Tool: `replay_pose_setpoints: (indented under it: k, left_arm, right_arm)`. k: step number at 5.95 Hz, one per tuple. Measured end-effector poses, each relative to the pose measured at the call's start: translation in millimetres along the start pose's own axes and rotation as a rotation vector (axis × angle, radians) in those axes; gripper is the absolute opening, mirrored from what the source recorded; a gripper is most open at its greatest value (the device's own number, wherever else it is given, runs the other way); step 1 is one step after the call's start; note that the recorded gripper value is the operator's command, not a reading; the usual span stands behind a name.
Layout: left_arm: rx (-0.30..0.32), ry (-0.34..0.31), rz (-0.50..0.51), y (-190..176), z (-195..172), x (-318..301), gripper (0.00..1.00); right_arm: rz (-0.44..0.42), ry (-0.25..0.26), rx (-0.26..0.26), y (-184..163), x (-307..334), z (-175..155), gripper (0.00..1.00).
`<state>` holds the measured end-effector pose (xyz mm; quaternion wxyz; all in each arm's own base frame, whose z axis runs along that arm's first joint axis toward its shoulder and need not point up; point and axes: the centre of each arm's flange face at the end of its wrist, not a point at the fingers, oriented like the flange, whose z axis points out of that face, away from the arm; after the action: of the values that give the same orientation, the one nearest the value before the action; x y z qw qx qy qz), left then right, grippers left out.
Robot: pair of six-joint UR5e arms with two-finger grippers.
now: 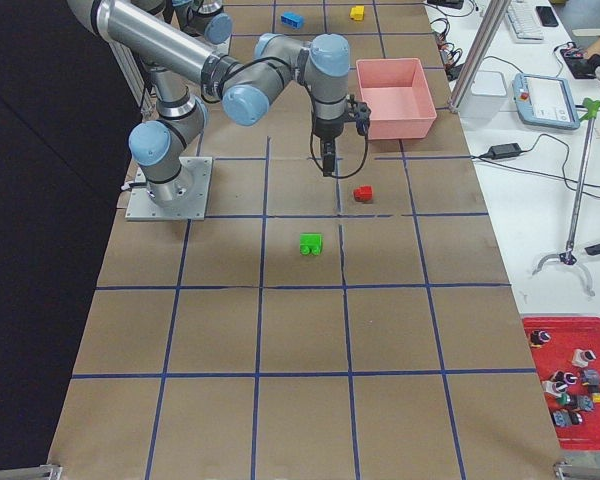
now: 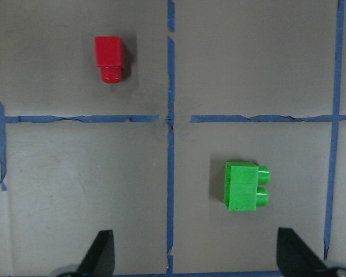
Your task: Put all blocks into box
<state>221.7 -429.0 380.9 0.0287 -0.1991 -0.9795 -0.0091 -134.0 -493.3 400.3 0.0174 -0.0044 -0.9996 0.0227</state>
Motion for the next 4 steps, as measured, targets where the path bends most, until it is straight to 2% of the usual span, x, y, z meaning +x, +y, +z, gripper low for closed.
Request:
replay_pose_setpoints:
  k: [2,3,4]
  left_arm:
    - [-0.002,0.023,-0.020,1,63,1,0.99]
    - [0.001,0.044,-0.022,0,94,2,0.99]
    - [0.008,0.059,-0.020,-1,126,2,0.99]
  right_arm:
    - [-0.007,-0.012,-0.022,-18,47,67,0.99]
    - [0.001,-0.009,-0.017,-17,59,102,0.99]
    - [0.011,0.017,0.020,-7,62,137,1.00]
